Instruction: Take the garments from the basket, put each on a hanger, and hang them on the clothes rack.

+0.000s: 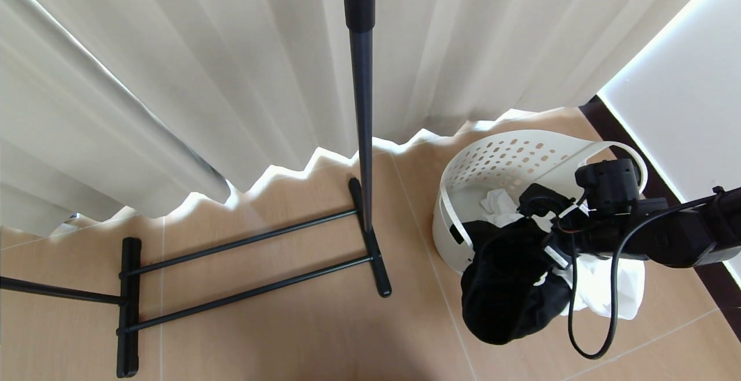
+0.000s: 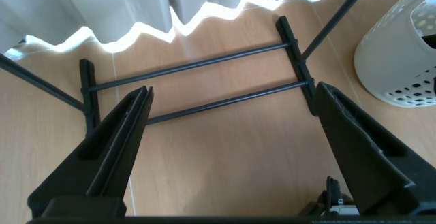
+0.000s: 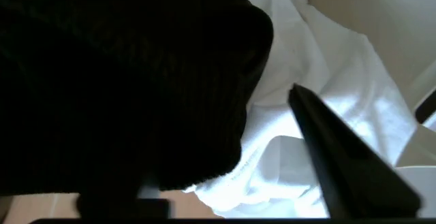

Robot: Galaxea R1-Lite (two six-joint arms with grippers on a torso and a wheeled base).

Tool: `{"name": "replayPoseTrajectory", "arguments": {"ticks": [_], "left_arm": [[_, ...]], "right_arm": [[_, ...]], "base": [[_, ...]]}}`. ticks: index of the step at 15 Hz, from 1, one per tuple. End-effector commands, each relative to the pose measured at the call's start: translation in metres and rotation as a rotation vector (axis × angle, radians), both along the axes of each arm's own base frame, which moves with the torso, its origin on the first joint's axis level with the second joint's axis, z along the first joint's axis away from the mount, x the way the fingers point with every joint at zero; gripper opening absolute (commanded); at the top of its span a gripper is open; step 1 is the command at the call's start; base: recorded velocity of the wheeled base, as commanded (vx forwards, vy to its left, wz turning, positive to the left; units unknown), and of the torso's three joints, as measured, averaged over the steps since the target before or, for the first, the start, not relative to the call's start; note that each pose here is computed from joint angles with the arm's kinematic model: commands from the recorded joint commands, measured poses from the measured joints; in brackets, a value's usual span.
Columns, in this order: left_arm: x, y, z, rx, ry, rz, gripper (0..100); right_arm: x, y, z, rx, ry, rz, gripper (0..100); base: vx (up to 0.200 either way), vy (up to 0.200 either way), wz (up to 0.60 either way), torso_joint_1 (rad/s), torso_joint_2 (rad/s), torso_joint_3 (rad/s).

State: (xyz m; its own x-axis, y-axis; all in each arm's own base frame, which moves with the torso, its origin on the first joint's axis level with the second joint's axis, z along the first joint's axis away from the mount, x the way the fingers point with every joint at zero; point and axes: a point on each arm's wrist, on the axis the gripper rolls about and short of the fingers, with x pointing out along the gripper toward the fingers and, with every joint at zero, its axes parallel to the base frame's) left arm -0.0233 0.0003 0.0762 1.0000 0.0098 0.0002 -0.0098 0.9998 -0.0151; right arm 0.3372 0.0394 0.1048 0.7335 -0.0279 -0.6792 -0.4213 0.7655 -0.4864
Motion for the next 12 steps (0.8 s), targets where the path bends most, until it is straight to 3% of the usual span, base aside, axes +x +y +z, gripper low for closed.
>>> {"name": "replayPoseTrajectory", "arguments": {"ticks": [1, 2, 4, 6, 8, 10, 12], "left_arm": [[0.0, 0.0, 0.0, 0.0, 0.002, 0.001, 100], [0.0, 0.0, 0.0, 0.0, 0.002, 0.001, 100], [0.0, 0.0, 0.0, 0.0, 0.002, 0.001, 100], [0.0, 0.0, 0.0, 0.0, 0.002, 0.001, 100], [0.0, 0.0, 0.0, 0.0, 0.002, 0.001, 100], [0.0, 0.0, 0.0, 0.001, 0.002, -0.001, 100], [0.0, 0.0, 0.0, 0.001, 0.0, 0.001, 100]], "right_arm": [[-0.002, 0.002, 0.004, 0.043, -0.008, 0.014, 0], [-0.006, 0.002, 0.013, 0.059, -0.032, 0.027, 0], [-0.044, 0.004, 0.068, 0.199, -0.175, 0.1, 0], [-0.098, 0.02, 0.127, 0.403, -0.341, 0.159, 0], [-0.143, 0.024, 0.169, 0.544, -0.483, 0.209, 0], [-0.181, 0.023, 0.202, 0.658, -0.599, 0.27, 0], [-0.21, 0.014, 0.215, 0.726, -0.67, 0.283, 0]], "base": [[0.0, 0.0, 0.0, 0.0, 0.0, 0.0], [0.0, 0.0, 0.0, 0.0, 0.0, 0.0], [0.0, 0.0, 0.0, 0.0, 0.0, 0.0], [0.0, 0.0, 0.0, 0.0, 0.0, 0.0], [0.0, 0.0, 0.0, 0.0, 0.0, 0.0], [0.0, 0.0, 0.0, 0.0, 0.0, 0.0], [0.0, 0.0, 0.0, 0.0, 0.0, 0.0]]}}
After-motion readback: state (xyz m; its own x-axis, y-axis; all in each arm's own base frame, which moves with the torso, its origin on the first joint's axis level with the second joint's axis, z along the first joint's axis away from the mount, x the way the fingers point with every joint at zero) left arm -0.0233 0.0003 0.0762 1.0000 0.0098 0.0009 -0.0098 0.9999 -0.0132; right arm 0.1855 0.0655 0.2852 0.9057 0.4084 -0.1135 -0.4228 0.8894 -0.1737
